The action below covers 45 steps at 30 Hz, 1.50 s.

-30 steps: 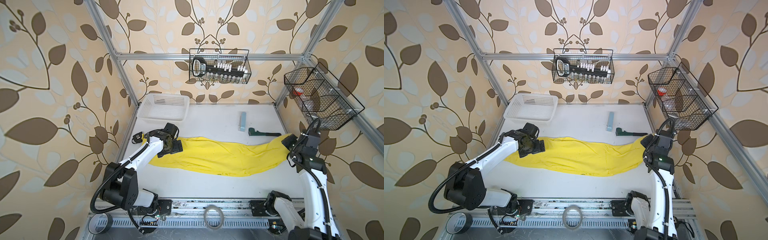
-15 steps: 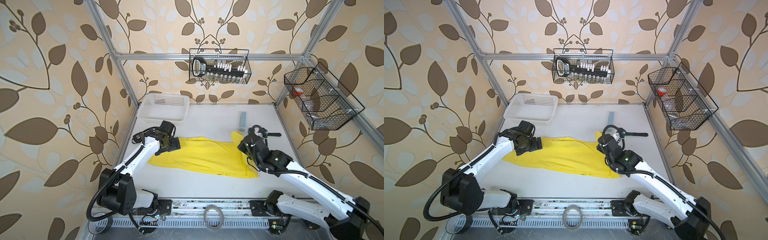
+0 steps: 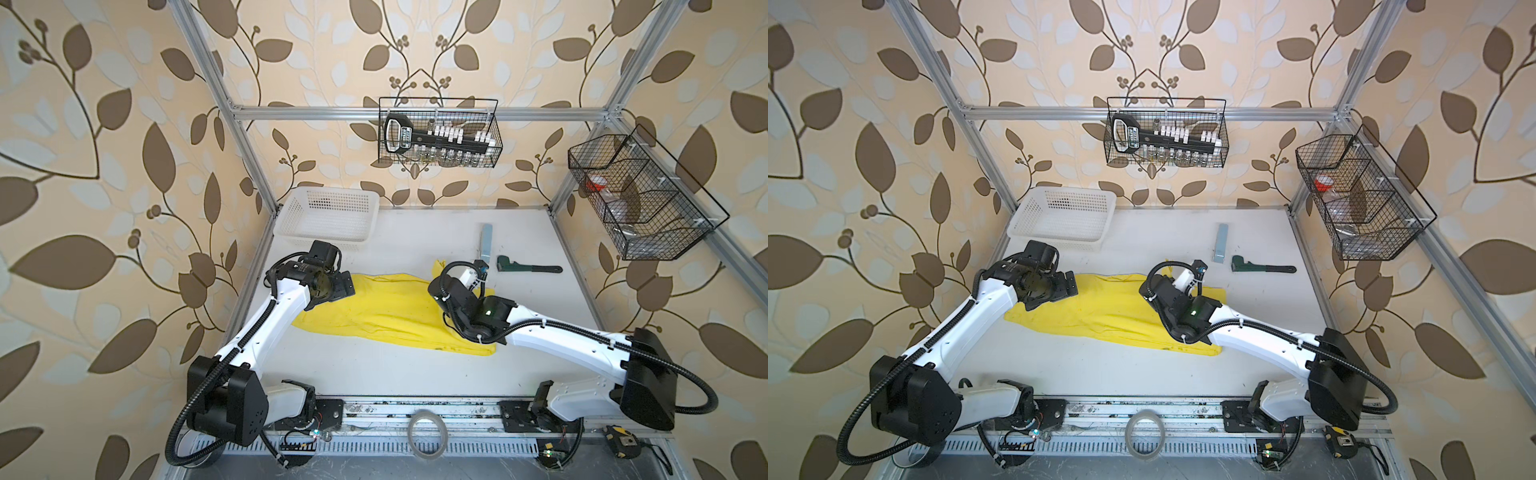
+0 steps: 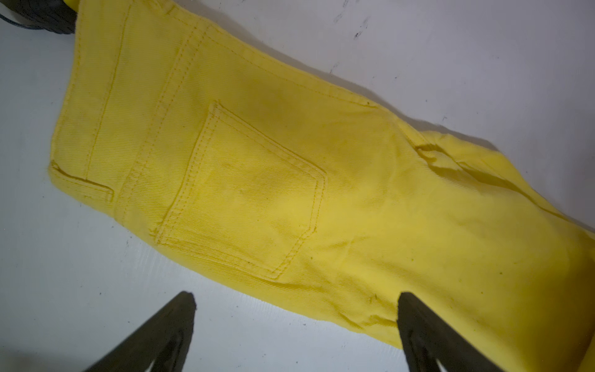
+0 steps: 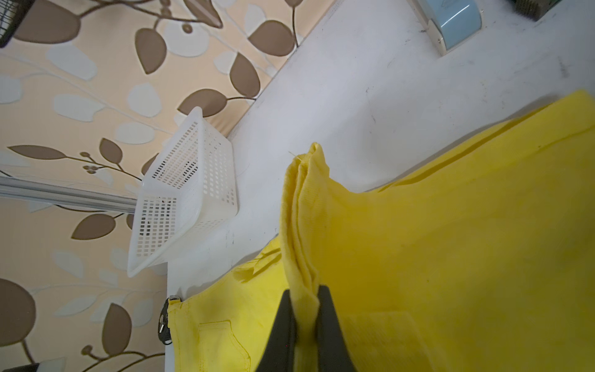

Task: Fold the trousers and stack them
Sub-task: 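Lift the hem with the right gripper and carry it over toward the left gripper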

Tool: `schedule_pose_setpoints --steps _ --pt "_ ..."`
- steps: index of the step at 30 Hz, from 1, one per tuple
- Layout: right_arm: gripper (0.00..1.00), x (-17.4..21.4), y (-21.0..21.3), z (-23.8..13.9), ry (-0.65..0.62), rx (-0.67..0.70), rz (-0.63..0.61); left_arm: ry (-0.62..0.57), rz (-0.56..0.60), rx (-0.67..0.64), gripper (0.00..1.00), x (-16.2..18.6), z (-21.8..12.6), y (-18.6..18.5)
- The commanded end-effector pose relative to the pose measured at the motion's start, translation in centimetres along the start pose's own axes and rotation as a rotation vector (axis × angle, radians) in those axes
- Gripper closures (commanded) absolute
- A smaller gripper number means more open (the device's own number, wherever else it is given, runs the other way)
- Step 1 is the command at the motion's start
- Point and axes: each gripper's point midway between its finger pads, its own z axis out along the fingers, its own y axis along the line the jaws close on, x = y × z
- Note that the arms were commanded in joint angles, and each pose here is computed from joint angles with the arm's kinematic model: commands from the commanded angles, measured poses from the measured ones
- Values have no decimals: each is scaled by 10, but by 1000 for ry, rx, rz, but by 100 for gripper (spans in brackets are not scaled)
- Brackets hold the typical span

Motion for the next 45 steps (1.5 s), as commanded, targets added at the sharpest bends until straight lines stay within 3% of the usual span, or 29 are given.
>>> schedule_pose_setpoints --steps 1,15,19,25,27,32,35,42,45 --pt "93 4 21 5 -30 -44 75 14 -5 9 1 6 -3 5" --pt "85 70 46 45 22 -40 17 34 -9 15 1 13 3 7" --pt "77 89 45 53 63 -43 15 32 -9 8 1 15 4 9" --pt "52 108 70 61 149 -119 -5 46 -11 11 1 20 8 10" --pt "46 103 79 59 164 -154 -2 43 -13 11 1 20 8 11" --pt "44 70 89 45 187 -245 6 58 -18 30 1 24 10 9" --pt "44 46 80 32 187 -269 -66 78 -18 59 1 27 11 3" --pt "43 -7 -7 10 254 -170 -259 125 -20 210 1 31 10 -27" --pt "37 -27 -58 3 244 -91 -335 112 11 246 2 29 4 -46"
